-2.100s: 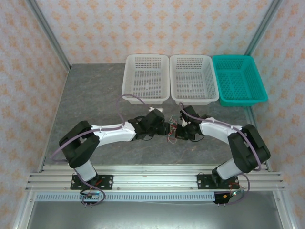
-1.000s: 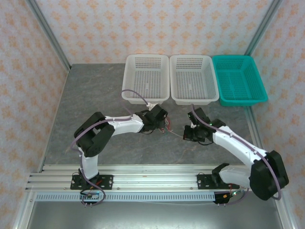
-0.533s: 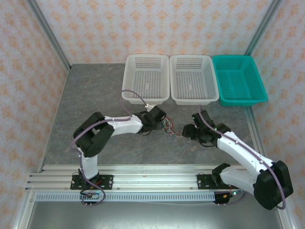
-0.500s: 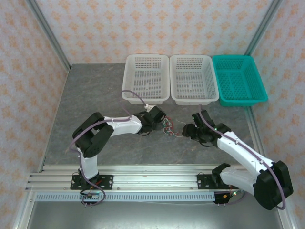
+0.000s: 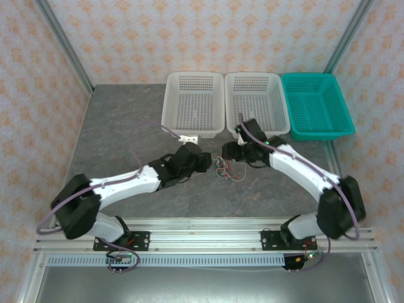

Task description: Untangle the cables

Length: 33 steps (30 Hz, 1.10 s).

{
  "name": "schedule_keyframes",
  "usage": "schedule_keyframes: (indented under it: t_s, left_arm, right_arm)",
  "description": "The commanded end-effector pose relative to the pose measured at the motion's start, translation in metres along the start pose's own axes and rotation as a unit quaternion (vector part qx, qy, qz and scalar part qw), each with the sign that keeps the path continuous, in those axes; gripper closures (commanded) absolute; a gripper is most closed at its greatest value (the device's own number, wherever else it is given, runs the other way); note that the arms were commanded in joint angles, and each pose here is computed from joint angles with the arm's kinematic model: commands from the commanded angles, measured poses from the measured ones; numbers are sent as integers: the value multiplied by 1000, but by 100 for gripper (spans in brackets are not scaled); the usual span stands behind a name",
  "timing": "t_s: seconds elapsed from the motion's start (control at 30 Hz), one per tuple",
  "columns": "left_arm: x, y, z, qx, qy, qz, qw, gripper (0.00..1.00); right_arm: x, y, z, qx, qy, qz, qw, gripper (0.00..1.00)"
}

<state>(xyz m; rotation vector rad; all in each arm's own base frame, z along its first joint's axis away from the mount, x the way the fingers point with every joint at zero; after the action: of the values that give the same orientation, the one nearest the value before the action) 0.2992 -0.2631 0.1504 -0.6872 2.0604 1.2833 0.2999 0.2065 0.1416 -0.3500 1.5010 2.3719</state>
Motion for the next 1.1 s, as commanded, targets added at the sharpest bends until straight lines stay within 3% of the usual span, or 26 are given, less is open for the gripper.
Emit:
schedule_keyframes:
  t_s: [0.0, 0.2, 0.3, 0.4, 0.47, 0.5, 0.57, 0.63, 0.77, 1.07]
  left_arm:
    - [-18, 26, 24, -51, -32, -59, 996, 55]
    - [-23, 54, 34, -51, -45, -81, 994, 53]
    - [-22, 58, 36, -48, -35, -89, 994, 52]
    - [-23, 59, 36, -44, -32, -91, 994, 52]
    - [-24, 62, 35, -41, -31, -93, 994, 52]
    - [-25, 63, 35, -39, -30, -95, 994, 52]
    - [-27, 67, 34, -31, -26, -104, 994, 51]
    - [-30, 74, 33, -21, -20, -118, 993, 51]
    - [-37, 84, 24, 32, -1, -147, 989, 49]
    - [-34, 66, -30, 167, -43, -109, 979, 43]
  right_arm:
    - [4, -26, 1, 22, 39, 53, 998, 39]
    - [14, -70, 8, 32, 41, 102, 993, 31]
    - [25, -87, 14, 24, 23, 131, 991, 45]
    - [22, -94, 11, 38, -17, 123, 992, 72]
    - [13, -86, 18, 21, -63, 90, 994, 93]
    - [7, -81, 24, 0, -90, 65, 994, 99]
    - [-10, -63, 39, -66, -167, 2, 984, 100]
    - [-28, -40, 46, -127, -251, -66, 957, 100]
    - [-53, 3, 31, -184, -422, -170, 871, 100]
    - [-73, 103, -6, -251, -584, -297, 712, 100]
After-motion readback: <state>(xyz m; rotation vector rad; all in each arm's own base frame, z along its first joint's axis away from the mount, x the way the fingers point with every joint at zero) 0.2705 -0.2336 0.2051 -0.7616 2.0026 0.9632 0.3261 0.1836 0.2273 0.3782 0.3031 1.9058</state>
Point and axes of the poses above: each hand's point on the last joint's axis, 136 mm out from that joint toward the fingers, its own y axis back along the fingers, its own z axis along the line the jaws close on, x = y × z, the point moved 1 cm from there along y, back along the fingers, and after that the axes turned 6 degrees about -y, right-handed, at the moved point
